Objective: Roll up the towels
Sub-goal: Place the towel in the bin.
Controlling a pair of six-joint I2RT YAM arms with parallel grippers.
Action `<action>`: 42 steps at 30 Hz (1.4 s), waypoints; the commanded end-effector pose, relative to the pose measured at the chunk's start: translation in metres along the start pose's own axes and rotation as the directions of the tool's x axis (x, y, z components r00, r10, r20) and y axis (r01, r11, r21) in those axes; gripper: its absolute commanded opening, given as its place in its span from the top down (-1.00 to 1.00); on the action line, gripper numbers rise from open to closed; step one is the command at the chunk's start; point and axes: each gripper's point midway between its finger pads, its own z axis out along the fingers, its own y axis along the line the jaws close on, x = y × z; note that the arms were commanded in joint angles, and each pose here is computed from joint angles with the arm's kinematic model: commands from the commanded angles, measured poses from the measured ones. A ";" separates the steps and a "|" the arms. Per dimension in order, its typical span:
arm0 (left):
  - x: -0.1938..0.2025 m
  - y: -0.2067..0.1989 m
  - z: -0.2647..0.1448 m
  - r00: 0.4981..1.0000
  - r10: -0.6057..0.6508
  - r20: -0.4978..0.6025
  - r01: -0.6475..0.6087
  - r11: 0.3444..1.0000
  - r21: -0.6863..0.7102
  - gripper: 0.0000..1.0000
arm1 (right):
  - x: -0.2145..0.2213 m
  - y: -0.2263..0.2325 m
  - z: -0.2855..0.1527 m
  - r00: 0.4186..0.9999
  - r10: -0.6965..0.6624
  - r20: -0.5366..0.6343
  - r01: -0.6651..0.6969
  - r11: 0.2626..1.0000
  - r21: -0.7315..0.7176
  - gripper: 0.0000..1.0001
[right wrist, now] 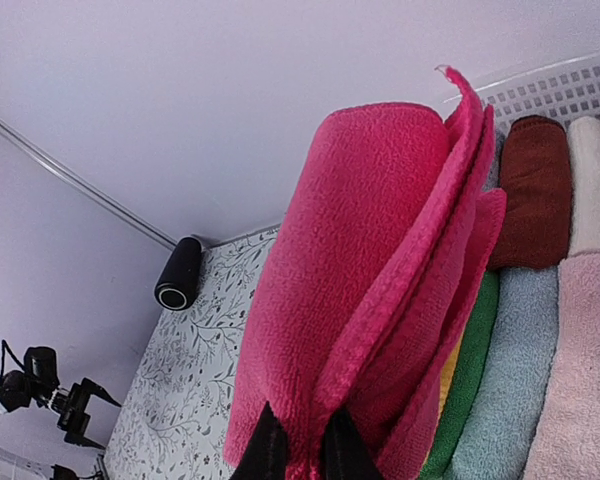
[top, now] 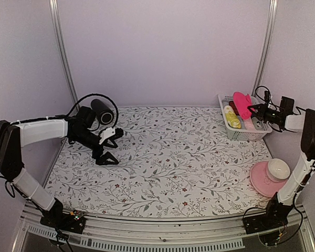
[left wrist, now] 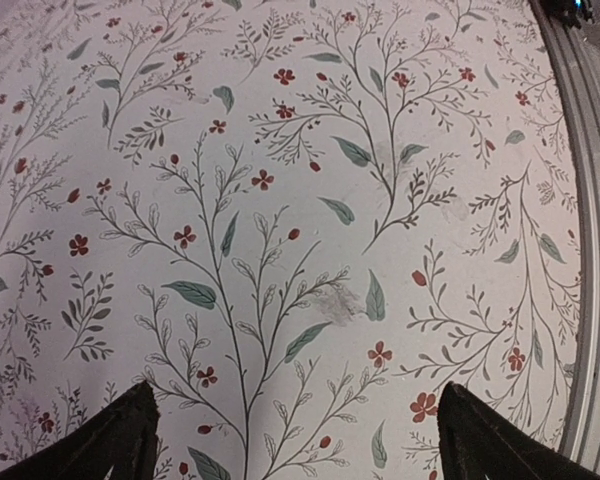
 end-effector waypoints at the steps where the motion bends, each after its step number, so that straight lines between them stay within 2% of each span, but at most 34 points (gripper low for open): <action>1: 0.003 0.002 0.003 1.000 -0.022 0.010 0.022 1.000 0.012 -0.95 | 0.006 -0.013 0.001 0.999 0.053 0.003 -0.053 0.995 -0.081 0.95; 8: 0.006 0.002 0.006 1.000 -0.030 0.005 0.030 0.999 0.022 -0.95 | 0.026 -0.042 0.008 0.983 0.179 -0.036 -0.181 0.979 -0.092 0.95; 13: 0.007 0.002 0.008 0.999 -0.032 0.002 0.032 0.999 0.023 -0.95 | 0.038 -0.061 0.009 0.969 0.243 -0.041 -0.245 0.968 -0.049 0.94; 16: 0.007 0.002 0.008 0.999 -0.034 0.002 0.034 0.999 0.025 -0.95 | 0.043 -0.074 0.011 0.959 0.276 -0.057 -0.276 0.961 0.014 0.84; 21: 0.007 0.003 0.009 0.999 -0.036 0.000 0.036 0.999 0.023 -0.94 | 0.054 -0.093 0.005 0.967 0.244 -0.080 -0.228 0.959 0.167 0.64; 24: 0.007 0.004 0.009 0.999 -0.039 0.000 0.039 0.999 0.023 -0.95 | 0.062 -0.101 0.003 0.964 0.244 -0.109 -0.218 0.953 0.213 0.64; 26: 0.007 0.003 0.009 0.999 -0.039 -0.001 0.039 0.999 0.022 -0.95 | 0.065 -0.105 0.002 0.965 0.235 -0.120 -0.202 0.950 0.239 0.49; 30: 0.007 0.004 0.009 0.999 -0.037 0.000 0.037 0.999 0.019 -0.95 | 0.068 -0.113 -0.004 0.967 0.220 -0.128 -0.172 0.934 0.313 0.42; 32: 0.007 0.005 0.008 0.999 -0.038 0.000 0.038 0.999 0.016 -0.95 | 0.068 -0.115 -0.007 0.969 0.211 -0.129 -0.155 0.925 0.348 0.32; 37: 0.007 0.006 0.009 0.999 -0.041 -0.003 0.041 0.999 0.015 -0.94 | 0.060 -0.125 -0.020 0.979 0.148 -0.137 -0.060 0.861 0.505 0.00; 42: 0.008 0.007 0.010 0.999 -0.045 -0.005 0.045 0.999 0.013 -0.95 | 0.047 -0.124 -0.031 0.984 0.082 -0.157 0.033 0.787 0.616 -0.17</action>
